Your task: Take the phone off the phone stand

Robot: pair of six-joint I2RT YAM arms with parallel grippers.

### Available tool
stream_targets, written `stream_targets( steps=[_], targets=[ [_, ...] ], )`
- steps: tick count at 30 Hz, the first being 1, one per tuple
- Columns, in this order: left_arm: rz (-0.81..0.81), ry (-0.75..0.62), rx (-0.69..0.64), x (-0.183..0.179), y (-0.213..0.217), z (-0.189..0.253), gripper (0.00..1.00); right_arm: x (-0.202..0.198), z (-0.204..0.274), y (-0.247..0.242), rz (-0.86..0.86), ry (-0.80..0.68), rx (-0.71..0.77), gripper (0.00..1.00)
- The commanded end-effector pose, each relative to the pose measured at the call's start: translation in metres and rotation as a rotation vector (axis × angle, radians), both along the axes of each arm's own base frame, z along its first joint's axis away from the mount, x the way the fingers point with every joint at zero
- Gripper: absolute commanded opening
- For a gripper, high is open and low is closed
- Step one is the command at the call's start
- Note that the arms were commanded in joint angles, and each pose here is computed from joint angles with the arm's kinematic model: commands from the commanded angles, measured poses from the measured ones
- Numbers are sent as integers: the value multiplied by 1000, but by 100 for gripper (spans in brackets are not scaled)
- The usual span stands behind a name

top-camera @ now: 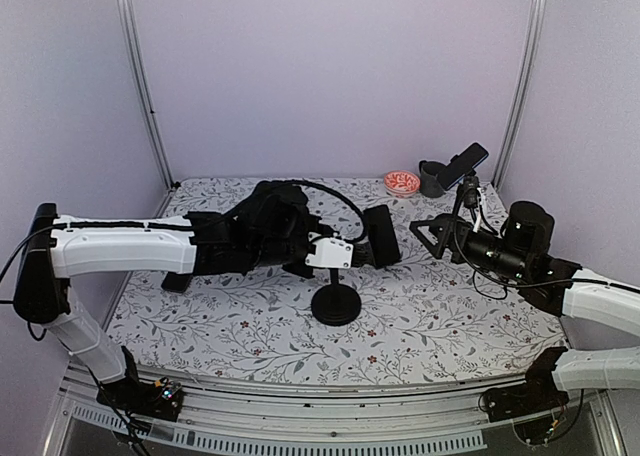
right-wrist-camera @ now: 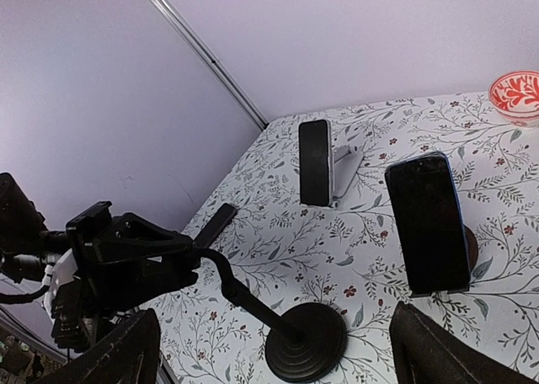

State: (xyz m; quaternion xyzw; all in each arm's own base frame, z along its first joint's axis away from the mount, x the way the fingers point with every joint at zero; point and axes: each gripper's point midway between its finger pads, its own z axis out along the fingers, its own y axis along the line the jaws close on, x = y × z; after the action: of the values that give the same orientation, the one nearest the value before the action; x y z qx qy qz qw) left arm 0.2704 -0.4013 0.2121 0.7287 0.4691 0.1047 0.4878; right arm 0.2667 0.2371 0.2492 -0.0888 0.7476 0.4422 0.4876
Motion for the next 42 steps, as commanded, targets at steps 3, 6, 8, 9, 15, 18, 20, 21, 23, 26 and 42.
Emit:
stream_targets(
  steps=[3, 6, 8, 9, 15, 18, 20, 21, 23, 26, 42],
  targets=[
    [136, -29, -86, 4, 51, 58, 7, 1, 4, 0, 11, -23, -11, 97],
    [240, -63, -102, 14, 87, 71, 6, 4, 4, 5, 28, -25, -20, 97],
    [343, -92, -104, 29, 118, 76, 6, 5, 4, 8, 39, -25, -21, 97],
    [398, -113, -101, 38, 134, 78, 6, 5, 4, 9, 45, -25, -19, 97],
    [690, -234, -96, 95, 220, 99, 6, 8, 4, 15, 63, -20, -15, 97],
    [834, -270, -65, 128, 260, 100, 7, 10, 4, 18, 75, -16, -16, 97],
    [918, -293, -66, 149, 287, 104, 7, 10, 4, 20, 82, -14, -14, 97],
    [939, -301, -60, 157, 292, 105, 7, 10, 4, 21, 87, -12, -13, 97],
    [999, -316, -40, 176, 314, 102, 7, 10, 4, 22, 91, -8, -13, 97],
    [1053, -321, -27, 199, 335, 96, 7, 11, 4, 23, 93, -4, -11, 97],
    [1186, -275, -69, 267, 393, 56, 10, 15, 1, 30, 115, 22, -3, 96]
  ],
)
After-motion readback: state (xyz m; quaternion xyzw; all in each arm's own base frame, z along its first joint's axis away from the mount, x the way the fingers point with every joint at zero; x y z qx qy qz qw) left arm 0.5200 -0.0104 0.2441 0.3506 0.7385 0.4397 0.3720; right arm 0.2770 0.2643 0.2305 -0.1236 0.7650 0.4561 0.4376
